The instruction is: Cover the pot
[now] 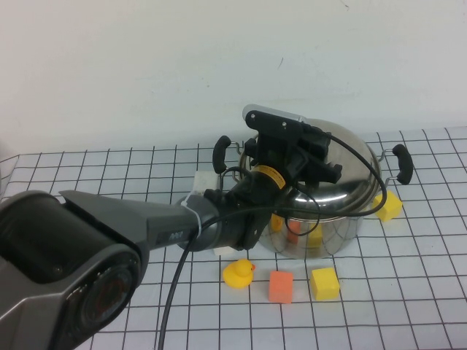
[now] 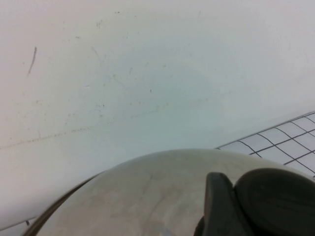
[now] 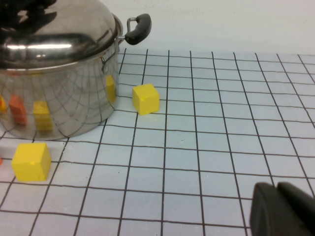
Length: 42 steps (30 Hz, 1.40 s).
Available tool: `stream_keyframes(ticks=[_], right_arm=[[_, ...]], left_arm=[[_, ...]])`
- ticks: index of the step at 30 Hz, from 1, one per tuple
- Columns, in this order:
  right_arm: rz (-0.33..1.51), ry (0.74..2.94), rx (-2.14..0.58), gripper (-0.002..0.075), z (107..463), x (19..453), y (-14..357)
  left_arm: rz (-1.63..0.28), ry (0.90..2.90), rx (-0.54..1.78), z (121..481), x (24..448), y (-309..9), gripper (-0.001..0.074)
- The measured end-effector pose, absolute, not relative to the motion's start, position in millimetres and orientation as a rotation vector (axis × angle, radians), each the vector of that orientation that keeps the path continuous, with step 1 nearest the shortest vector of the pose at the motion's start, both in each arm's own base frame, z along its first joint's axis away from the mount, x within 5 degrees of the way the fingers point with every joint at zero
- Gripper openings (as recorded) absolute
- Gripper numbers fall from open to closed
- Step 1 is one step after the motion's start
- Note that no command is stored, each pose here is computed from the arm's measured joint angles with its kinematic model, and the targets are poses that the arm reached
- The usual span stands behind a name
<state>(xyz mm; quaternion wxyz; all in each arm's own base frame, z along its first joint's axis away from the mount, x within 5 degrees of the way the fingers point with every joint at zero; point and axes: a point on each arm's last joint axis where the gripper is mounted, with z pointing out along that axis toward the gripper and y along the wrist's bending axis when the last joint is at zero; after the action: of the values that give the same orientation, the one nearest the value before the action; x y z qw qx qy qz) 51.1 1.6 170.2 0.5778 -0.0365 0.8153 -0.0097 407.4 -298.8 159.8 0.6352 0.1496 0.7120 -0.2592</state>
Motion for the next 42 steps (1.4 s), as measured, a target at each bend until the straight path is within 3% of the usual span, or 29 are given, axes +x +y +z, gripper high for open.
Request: stream_keyframes(ticks=[6, 13, 20, 30, 35, 40, 42], right_arm=[[-0.023, 1.907, -0.085, 0.0009, 170.2, 51.1, 1.6], [-0.023, 1.907, -0.085, 0.0009, 170.2, 51.1, 1.6], [-0.023, 1.907, -0.085, 0.0009, 170.2, 51.1, 1.6], [-0.023, 1.907, -0.085, 0.0009, 170.2, 51.1, 1.6], [-0.023, 1.907, -0.085, 0.0009, 170.2, 51.1, 1.6], [-0.023, 1.907, -0.085, 0.0009, 170.2, 51.1, 1.6], [-0.023, 1.907, -0.085, 0.0009, 170.2, 51.1, 1.6]], left_arm=[[-0.604, 1.631, 0.331, 159.8, 407.3, -298.9, 0.0337], [-0.607, 1.63, 0.327, 160.2, 407.6, -299.0, 0.0494], [-0.568, 1.643, 0.364, 162.1, 407.2, -298.5, 0.0519], [-0.507, 1.567, 0.405, 236.2, 397.1, -289.4, 0.0519], [-0.447, 1.513, 0.403, 299.6, 381.2, -273.4, 0.0404], [-0.378, 1.438, 0.37, 372.7, 352.7, -245.8, 0.0126], [-0.354, 1.411, 0.366, 397.1, 339.7, -234.4, 0.0053]])
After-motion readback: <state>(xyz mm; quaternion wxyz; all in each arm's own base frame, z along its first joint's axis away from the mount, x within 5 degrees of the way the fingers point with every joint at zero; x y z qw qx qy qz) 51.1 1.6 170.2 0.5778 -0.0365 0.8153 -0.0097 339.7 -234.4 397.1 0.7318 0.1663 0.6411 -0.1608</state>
